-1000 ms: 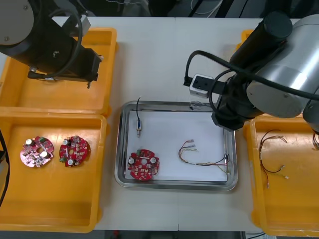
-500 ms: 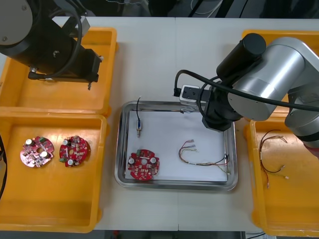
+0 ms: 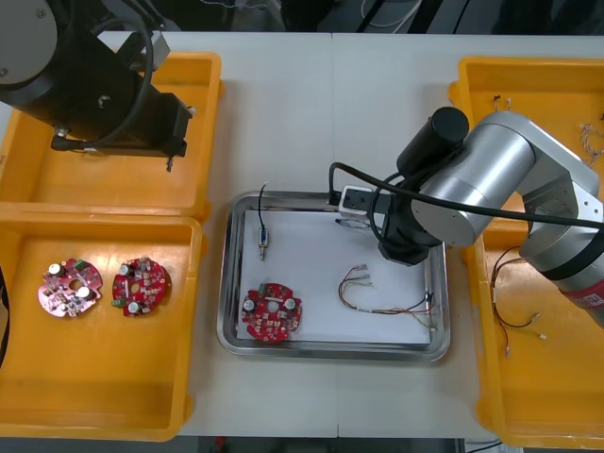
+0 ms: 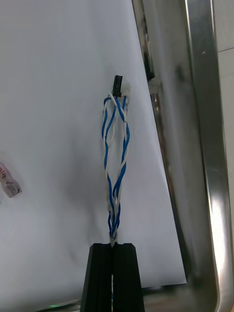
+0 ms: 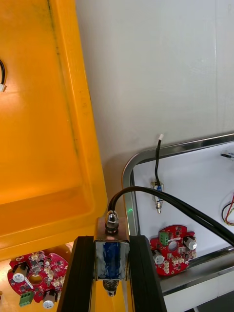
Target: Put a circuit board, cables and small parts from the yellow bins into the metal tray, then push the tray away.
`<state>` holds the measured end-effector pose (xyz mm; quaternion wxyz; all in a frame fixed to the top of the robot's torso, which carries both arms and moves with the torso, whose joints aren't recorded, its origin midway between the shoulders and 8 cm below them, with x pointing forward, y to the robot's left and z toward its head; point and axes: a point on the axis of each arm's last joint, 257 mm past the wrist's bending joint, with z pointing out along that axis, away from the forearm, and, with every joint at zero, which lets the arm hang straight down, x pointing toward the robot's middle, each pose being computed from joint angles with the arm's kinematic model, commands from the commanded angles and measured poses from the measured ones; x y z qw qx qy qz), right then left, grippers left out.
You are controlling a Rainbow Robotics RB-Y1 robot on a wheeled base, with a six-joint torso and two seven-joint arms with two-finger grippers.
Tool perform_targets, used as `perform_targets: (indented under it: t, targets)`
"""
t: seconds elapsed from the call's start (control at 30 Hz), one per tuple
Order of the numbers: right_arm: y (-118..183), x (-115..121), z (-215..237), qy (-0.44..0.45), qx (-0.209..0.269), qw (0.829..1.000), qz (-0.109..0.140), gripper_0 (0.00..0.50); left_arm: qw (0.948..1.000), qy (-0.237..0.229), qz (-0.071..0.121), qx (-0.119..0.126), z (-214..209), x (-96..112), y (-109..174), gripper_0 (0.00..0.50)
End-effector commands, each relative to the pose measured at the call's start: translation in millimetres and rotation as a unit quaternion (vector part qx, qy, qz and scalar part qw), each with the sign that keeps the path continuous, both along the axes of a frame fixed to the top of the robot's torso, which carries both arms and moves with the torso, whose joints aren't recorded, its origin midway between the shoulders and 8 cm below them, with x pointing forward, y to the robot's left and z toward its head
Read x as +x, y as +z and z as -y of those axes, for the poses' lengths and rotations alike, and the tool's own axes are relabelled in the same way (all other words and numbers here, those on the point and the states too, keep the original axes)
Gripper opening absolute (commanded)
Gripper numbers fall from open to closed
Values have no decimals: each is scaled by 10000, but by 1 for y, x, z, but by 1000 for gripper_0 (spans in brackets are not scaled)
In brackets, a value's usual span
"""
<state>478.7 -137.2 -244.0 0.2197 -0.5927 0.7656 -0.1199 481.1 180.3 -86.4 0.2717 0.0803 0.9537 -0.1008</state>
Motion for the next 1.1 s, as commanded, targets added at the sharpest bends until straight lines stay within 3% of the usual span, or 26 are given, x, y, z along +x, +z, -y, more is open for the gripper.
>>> perform_targets:
  t: [0.03, 0.23, 0.3, 0.37, 0.43, 0.47, 0.8, 1.1]
  targets:
    - [-7, -12, -19, 176, 181, 9995, -170, 0, 9994, 325, 74, -40, -7, -2, 12, 0]
    - [-7, -13, -21, 113, 246, 9995, -184, 0, 9994, 349, 71, -46, -8, -2, 12, 0]
    - [-6, -12, -19, 94, 231, 9996, -165, 72, 9993, 350, 67, -56, -7, -2, 12, 0]
    - [-6, -12, -19, 87, 234, 9995, -166, 352, 9993, 357, 65, -60, -7, -2, 12, 0]
    - [-6, -12, -20, 83, 243, 9995, -162, 479, 9993, 368, 65, -58, -8, -2, 12, 0]
    - [-6, -11, -19, 73, 243, 9996, -157, 500, 9993, 362, 62, -61, -8, -2, 12, 0]
    - [6, -10, -23, 112, 252, 9996, 8, 500, 9993, 368, 27, -57, -6, -3, 10, 0]
    - [50, -18, -25, -41, 354, 9992, 206, 500, 9993, 373, 1, -39, -2, -4, 8, 0]
